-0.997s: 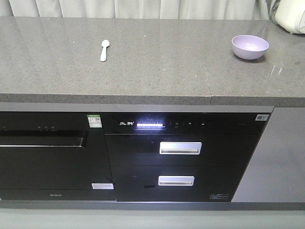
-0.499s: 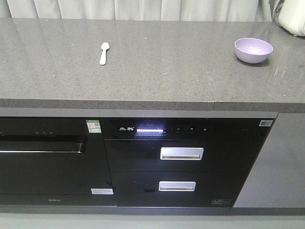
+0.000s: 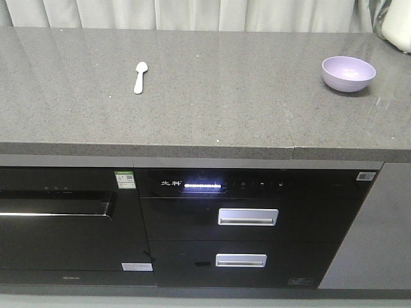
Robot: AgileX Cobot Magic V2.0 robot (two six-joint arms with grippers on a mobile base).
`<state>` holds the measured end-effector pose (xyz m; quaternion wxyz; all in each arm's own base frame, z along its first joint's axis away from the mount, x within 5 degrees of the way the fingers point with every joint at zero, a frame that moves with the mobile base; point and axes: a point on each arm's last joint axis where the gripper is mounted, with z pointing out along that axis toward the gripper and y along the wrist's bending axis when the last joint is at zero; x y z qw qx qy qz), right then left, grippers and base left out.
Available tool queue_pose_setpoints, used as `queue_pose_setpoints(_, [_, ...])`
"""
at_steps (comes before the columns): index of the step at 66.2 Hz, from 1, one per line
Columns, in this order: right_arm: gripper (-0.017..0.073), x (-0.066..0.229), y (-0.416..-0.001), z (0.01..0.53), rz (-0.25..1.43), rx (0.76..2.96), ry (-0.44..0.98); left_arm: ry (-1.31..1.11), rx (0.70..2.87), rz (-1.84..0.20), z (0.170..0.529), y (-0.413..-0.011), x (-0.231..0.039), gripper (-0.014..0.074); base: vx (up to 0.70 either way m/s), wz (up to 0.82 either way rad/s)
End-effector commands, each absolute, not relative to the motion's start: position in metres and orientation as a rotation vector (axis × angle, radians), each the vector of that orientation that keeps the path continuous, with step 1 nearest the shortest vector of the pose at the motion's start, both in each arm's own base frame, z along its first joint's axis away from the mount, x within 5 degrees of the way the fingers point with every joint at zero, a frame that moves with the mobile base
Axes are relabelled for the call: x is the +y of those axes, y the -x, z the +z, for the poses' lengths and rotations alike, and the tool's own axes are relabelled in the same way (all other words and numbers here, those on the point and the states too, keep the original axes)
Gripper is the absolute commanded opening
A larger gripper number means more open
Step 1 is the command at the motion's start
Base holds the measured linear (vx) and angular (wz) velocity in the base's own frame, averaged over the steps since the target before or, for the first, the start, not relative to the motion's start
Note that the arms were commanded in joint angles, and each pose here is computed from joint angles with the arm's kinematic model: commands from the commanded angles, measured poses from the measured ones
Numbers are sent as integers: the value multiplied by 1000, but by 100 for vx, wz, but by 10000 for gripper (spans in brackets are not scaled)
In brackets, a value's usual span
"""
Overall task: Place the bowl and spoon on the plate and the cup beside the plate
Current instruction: 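Approach the counter until the spoon and bowl are within reach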
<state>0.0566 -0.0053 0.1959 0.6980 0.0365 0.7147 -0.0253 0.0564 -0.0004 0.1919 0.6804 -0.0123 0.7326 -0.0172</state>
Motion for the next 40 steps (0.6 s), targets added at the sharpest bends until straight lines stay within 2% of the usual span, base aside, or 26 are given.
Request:
queue_pose_setpoints(1, [-5,-5,-56,198,-64,1521,-69,34,1579,-49,190,-57,-1,-6,7,1])
queue_pose_setpoints(40, [-5,-5,-56,198,-64,1521,-69,34,1579,-49,190,-57,-1,-6,6,1])
